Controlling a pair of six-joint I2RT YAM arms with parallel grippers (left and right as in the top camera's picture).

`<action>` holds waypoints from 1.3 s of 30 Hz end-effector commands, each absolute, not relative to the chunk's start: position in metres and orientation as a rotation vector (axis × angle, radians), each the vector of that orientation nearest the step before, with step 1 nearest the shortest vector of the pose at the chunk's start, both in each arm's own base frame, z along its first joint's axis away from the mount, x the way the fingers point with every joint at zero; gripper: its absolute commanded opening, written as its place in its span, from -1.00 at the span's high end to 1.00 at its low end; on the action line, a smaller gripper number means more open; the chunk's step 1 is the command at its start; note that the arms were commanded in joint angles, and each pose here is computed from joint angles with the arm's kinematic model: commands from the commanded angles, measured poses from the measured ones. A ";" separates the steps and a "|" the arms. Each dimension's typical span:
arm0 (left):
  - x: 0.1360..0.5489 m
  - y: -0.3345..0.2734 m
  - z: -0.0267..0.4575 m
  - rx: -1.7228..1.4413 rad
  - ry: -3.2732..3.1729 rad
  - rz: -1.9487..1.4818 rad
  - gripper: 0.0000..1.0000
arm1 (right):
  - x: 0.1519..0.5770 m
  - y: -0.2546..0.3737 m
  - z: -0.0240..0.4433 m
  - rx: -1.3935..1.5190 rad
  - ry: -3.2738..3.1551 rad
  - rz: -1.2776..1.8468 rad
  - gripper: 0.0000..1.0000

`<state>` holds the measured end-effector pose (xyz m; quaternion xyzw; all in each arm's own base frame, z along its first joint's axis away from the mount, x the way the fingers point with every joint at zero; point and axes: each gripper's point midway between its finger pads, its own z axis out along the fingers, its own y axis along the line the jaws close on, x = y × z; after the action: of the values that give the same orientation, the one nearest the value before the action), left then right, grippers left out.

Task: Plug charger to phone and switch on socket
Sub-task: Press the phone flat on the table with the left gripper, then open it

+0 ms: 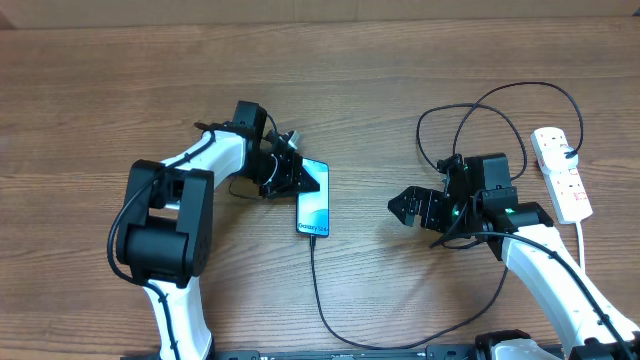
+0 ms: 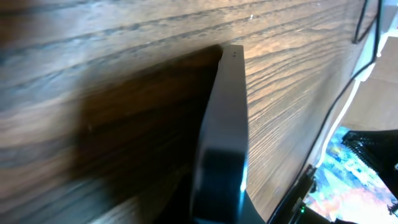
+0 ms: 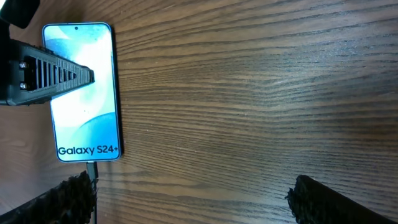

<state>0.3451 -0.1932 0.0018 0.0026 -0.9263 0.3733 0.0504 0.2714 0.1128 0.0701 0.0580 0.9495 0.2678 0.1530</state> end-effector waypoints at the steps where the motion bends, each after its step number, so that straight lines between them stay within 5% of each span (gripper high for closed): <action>1: 0.321 -0.119 -0.074 0.238 -2.923 0.428 0.86 | 0.280 0.113 0.082 0.148 2.679 0.764 -1.00; 39: 0.309 -0.117 -0.072 0.244 -2.878 0.394 0.47 | 0.279 0.112 0.082 0.148 2.680 0.764 -1.00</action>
<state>0.3414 -0.1782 -0.0025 0.0483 -0.9472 0.3098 0.0676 0.2716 0.1128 0.0702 0.0578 0.9494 0.2679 0.1535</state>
